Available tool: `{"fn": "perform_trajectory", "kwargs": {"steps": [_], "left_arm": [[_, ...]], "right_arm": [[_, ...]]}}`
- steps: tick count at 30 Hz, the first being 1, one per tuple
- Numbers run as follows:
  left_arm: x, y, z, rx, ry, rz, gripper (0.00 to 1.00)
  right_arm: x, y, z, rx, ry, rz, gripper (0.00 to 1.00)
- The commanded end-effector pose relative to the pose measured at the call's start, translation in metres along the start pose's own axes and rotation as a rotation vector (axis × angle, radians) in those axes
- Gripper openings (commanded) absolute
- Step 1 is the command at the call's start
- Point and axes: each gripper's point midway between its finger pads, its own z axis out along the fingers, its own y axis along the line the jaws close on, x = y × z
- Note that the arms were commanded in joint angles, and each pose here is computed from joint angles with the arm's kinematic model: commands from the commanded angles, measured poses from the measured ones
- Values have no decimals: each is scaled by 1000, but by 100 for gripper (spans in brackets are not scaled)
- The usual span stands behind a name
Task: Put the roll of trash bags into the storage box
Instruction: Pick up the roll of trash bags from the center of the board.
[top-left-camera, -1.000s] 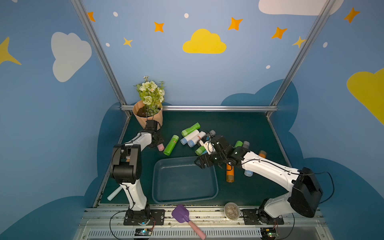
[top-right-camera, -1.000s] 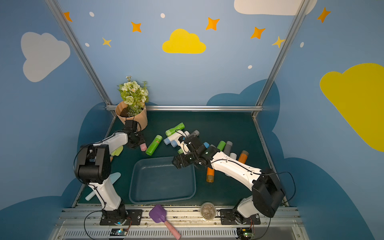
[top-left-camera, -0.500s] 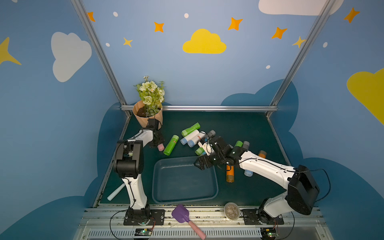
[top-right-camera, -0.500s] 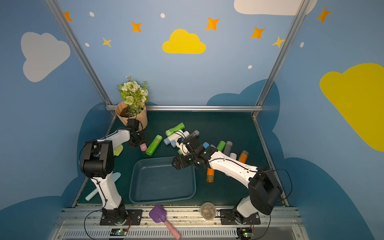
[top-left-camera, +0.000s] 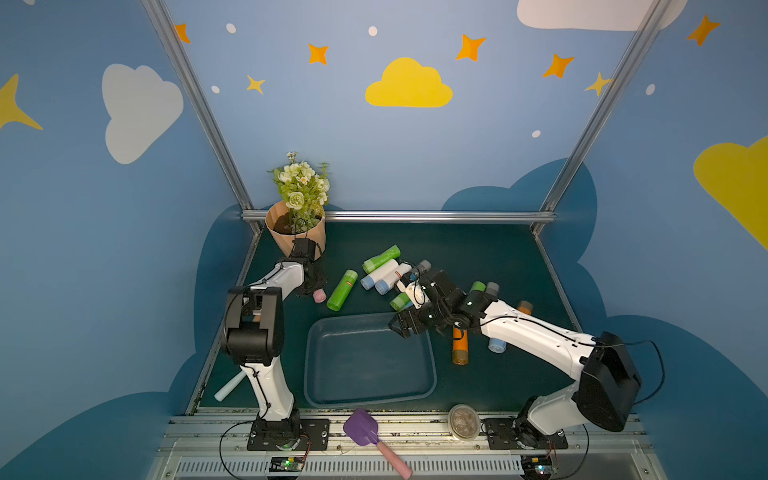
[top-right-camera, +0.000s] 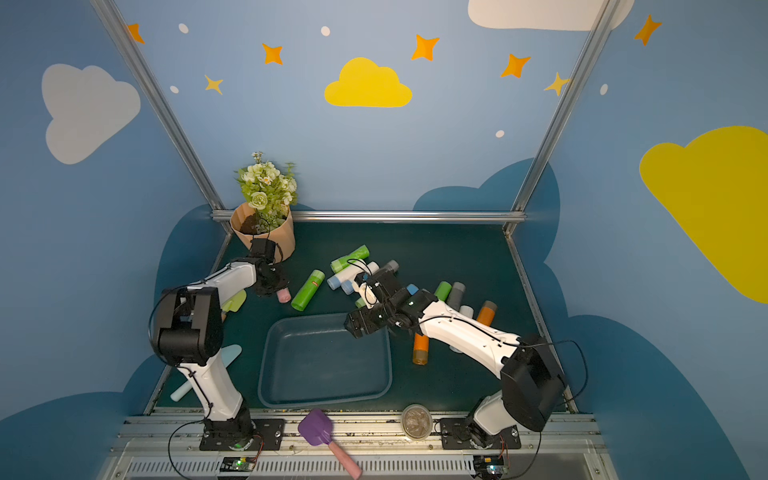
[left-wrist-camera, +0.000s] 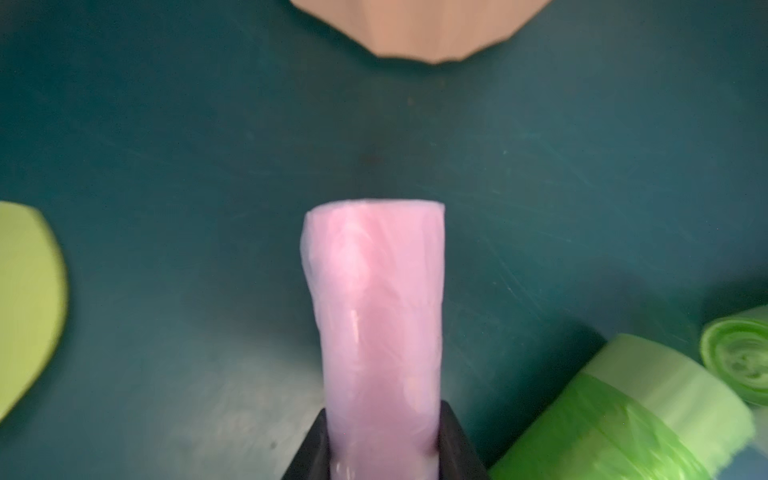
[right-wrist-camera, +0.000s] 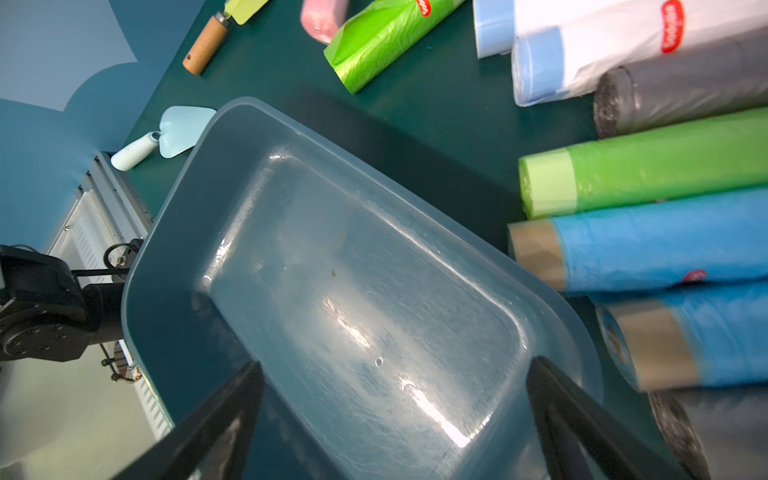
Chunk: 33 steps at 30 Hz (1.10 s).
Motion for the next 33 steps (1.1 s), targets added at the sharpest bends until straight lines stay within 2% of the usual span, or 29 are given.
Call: {"fn": "perform_trajectory", "kwargs": {"steps": [1, 7, 12, 18, 26, 30, 33], "left_arm": [[-18, 4, -32, -16, -88, 13, 30], [-11, 17, -81, -13, -147, 10, 29], [11, 23, -121, 38, -145, 14, 29], [56, 17, -158, 180, -74, 38, 29], [103, 22, -185, 235, 47, 72, 29], [126, 4, -199, 328, 107, 89, 28], [139, 6, -201, 301, 155, 74, 28]], "right_arm": [[0, 2, -21, 1, -36, 18, 97], [3, 3, -40, 9, -73, 32, 97], [13, 5, -49, -7, -76, 34, 97], [25, 2, -51, -7, -82, 62, 97], [38, 9, -47, -39, -55, 57, 97], [48, 15, -44, -53, -30, 37, 97], [54, 19, -41, -59, -19, 29, 97]]}}
